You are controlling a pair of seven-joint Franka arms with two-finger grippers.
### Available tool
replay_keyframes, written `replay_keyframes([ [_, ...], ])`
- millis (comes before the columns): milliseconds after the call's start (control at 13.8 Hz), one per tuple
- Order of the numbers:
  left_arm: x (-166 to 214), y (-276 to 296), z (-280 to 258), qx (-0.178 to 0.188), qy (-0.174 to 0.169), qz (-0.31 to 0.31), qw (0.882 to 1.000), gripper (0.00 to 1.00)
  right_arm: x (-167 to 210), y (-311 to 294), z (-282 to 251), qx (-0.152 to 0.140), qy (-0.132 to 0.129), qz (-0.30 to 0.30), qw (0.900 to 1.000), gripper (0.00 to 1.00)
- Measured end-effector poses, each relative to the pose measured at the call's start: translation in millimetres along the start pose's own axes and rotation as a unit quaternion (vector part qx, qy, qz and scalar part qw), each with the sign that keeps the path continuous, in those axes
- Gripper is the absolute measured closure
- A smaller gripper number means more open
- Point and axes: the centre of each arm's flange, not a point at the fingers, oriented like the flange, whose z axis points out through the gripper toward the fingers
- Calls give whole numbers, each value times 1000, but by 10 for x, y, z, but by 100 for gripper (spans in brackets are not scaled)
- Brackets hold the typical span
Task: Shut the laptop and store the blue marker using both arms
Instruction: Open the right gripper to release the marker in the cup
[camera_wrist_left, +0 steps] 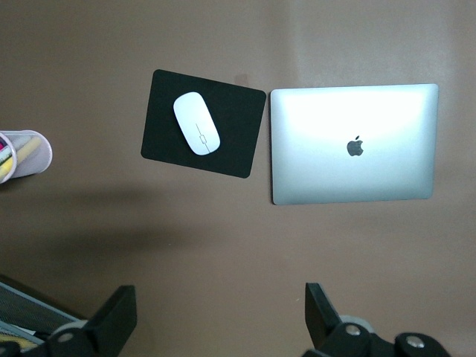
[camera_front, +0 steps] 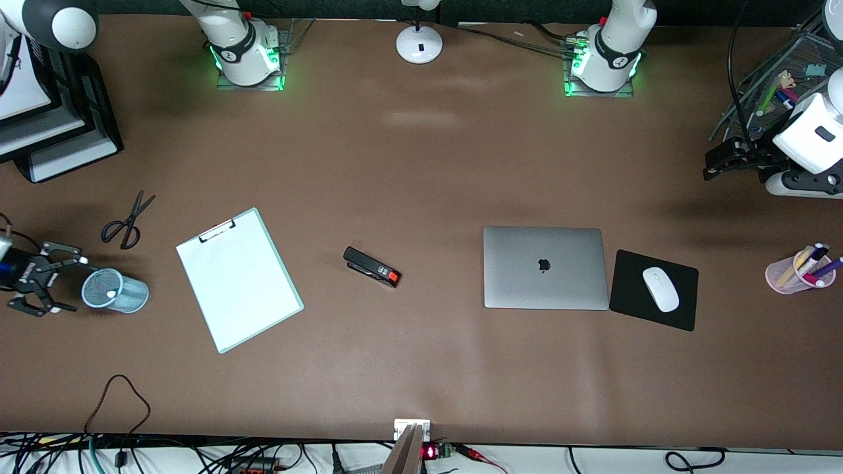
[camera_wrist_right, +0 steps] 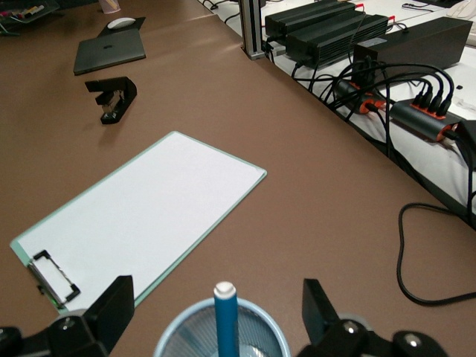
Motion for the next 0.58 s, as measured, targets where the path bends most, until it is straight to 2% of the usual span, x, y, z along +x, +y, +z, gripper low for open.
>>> replay_keyframes([
  [290,-1,-8,1,0,0,-1,1000,0,396,-113,-252,19,-22,22,999,0],
  [581,-2,-12,1,0,-1,-1,1000,0,1191,-303,-518,37,-88,74,993,0],
])
